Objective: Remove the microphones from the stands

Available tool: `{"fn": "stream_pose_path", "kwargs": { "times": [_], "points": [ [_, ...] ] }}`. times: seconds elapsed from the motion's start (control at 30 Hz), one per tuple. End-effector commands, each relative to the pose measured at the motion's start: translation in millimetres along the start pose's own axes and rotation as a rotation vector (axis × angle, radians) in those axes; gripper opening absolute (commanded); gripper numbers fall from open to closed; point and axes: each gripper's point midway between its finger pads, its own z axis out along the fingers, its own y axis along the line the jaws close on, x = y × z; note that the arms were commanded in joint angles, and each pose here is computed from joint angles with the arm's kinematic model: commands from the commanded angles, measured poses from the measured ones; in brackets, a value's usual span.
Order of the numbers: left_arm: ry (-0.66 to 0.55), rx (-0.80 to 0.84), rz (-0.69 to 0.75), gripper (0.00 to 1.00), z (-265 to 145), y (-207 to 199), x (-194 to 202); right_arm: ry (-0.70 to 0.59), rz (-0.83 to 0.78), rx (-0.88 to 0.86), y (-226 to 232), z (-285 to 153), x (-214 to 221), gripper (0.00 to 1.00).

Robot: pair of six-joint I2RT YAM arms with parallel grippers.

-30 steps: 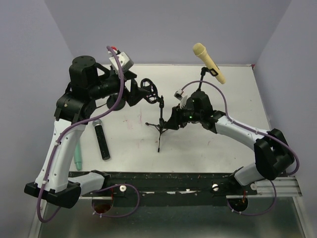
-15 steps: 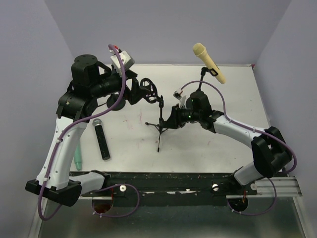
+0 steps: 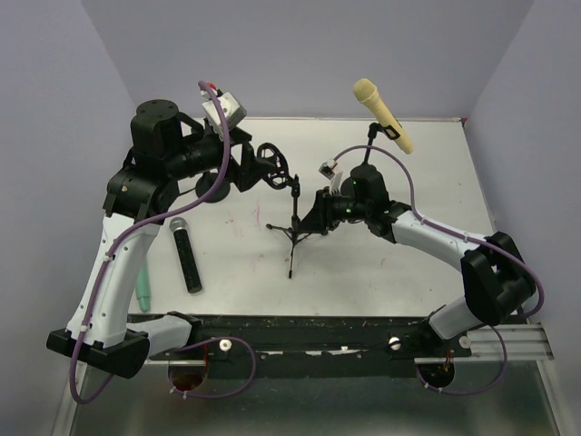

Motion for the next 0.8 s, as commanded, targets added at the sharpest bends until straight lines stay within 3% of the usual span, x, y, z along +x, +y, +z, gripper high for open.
{"fn": "stream_pose_path", "kwargs": {
  "times": [0.0, 0.13, 0.3, 0.37, 0.43, 0.53, 0.77],
  "points": [
    [-0.027, -0.011, 0.01, 0.95, -1.0, 2.1, -10.1, -0.058, -0.011, 0.007, -1.1, 1.7, -14.7, 0.39],
    [-0.028, -0.012, 0.011, 0.95, -0.6, 2.5, -11.1, -0.091, -0.023, 0.034, -7.4, 2.5, -18.1, 0.33],
    [-0.031, -0.015, 0.014, 0.95, -0.5, 3.4, -12.5, -0.079, -0.057, 0.051, -12.0, 1.8, -14.7, 0.12],
    [-0.034, -0.015, 0.015, 0.95, -1.2, 3.0, -13.4, -0.074, -0.072, 0.055, -12.2, 0.7, -14.5, 0.11],
    [-0.036, -0.016, 0.017, 0.95, -0.9, 3.4, -14.3, -0.073, -0.082, 0.06, -12.0, -0.4, -15.4, 0.17],
    [-0.037, -0.018, 0.021, 0.95, -0.8, 3.9, -15.0, -0.069, -0.09, 0.061, -9.6, -2.5, -17.8, 0.38],
    [-0.044, -0.022, 0.025, 0.95, -0.3, 5.1, -17.6, -0.038, -0.063, 0.082, -15.2, -1.9, -9.4, 0.38]
  ]
}}
